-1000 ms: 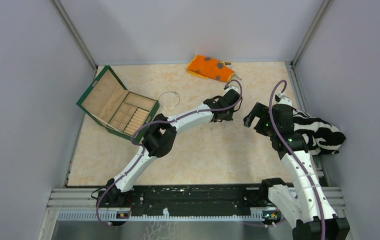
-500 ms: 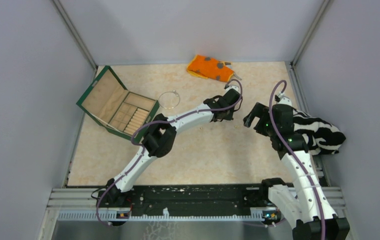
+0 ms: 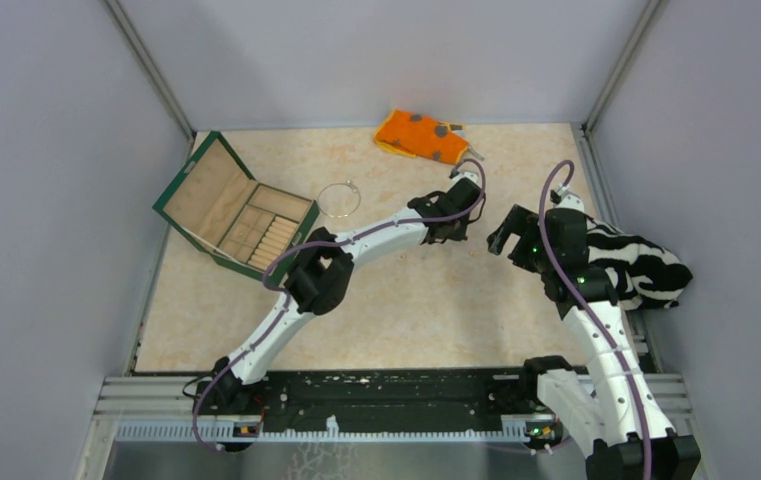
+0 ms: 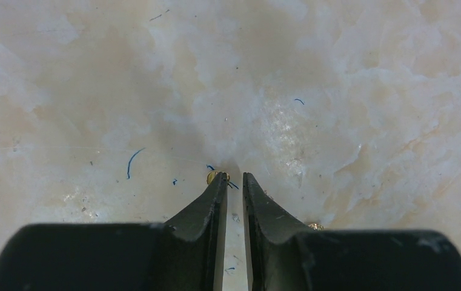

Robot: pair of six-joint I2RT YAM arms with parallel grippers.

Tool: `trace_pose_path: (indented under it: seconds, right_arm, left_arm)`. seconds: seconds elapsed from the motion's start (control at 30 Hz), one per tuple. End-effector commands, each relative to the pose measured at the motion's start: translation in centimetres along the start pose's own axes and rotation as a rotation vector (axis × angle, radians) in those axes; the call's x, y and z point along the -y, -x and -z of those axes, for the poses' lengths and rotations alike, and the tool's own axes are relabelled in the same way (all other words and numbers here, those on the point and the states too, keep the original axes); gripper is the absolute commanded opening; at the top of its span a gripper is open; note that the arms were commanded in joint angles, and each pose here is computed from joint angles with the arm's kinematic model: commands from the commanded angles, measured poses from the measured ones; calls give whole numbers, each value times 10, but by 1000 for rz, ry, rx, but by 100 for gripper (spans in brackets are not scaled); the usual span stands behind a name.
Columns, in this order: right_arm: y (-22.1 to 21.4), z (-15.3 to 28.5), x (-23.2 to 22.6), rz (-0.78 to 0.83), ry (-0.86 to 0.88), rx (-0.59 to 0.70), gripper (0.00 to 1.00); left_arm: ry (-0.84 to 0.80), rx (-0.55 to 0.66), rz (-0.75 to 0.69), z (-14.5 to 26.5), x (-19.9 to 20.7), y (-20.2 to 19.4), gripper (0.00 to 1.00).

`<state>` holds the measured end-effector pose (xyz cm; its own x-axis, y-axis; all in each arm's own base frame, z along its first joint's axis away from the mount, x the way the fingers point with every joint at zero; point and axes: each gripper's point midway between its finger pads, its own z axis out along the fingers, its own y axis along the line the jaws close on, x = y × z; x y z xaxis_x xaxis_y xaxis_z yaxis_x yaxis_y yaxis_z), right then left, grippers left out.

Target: Organize the mixed jewelry

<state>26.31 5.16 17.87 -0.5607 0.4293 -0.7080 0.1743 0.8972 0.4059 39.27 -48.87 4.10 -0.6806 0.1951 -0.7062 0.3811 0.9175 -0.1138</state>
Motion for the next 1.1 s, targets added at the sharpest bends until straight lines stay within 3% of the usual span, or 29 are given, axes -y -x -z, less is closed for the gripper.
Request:
trace_pose_path:
  seconds: [0.0, 0.33, 0.83, 1.07]
  right_arm:
    - [9, 1, -3, -3, 14, 37, 93]
    - [9, 2, -4, -3, 18, 37, 93]
    - [7, 2, -4, -11, 20, 33, 93]
    - [8, 1, -3, -11, 13, 24, 93]
  left_arm:
    - [-2, 4, 7, -7, 0, 0, 22]
    - [3, -15, 33, -9, -7, -2, 20]
    - [-3, 4, 31, 0, -7, 7, 0]
    - [-28, 41, -12, 28, -7, 27, 0]
